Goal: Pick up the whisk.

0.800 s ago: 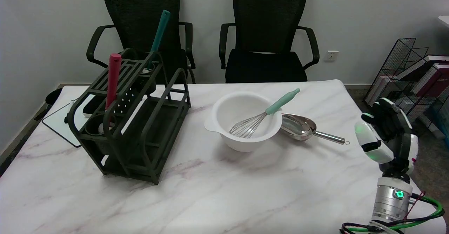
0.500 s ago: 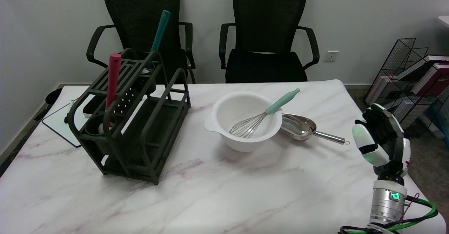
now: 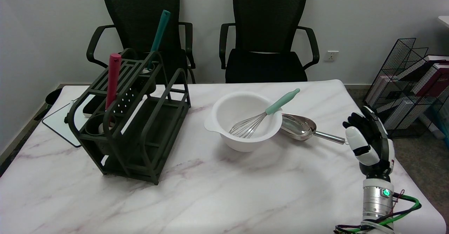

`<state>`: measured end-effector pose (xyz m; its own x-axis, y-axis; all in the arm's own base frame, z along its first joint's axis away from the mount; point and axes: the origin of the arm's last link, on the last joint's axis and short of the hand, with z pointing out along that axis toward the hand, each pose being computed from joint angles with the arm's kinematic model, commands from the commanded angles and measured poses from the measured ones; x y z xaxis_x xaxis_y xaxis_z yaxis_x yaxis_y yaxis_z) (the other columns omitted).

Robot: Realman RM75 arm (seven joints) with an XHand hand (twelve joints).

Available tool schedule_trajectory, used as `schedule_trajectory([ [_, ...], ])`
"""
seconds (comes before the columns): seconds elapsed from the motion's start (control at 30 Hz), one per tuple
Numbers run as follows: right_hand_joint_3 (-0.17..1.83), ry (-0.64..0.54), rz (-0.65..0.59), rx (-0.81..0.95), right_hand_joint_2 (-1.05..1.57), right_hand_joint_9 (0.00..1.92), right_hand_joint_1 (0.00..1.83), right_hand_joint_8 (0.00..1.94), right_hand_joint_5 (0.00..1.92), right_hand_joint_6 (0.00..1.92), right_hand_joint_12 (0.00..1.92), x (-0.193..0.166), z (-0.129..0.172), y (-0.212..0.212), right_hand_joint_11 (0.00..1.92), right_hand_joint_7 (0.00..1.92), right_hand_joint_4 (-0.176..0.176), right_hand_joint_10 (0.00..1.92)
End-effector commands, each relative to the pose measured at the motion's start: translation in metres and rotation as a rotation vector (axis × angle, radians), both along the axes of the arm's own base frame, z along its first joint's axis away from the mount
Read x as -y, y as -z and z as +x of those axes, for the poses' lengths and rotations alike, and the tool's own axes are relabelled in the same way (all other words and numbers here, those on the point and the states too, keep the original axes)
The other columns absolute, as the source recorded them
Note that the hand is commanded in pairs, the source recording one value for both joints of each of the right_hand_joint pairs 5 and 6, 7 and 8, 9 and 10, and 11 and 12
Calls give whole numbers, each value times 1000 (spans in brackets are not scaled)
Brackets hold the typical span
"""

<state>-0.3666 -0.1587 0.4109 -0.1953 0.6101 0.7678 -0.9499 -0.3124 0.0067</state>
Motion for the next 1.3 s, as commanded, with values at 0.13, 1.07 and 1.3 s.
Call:
schedule_trajectory([
  [0.13,795,-213,244,348,-110,482,918,441,144,144,530,73,0,-23,530,441,0,482],
  [1.07,627,-240,475,585,-148,425,915,364,0,0,427,163,18,2,427,364,0,425],
  [1.3,623,-180,471,616,-114,428,913,361,0,0,418,169,9,4,418,361,0,428],
])
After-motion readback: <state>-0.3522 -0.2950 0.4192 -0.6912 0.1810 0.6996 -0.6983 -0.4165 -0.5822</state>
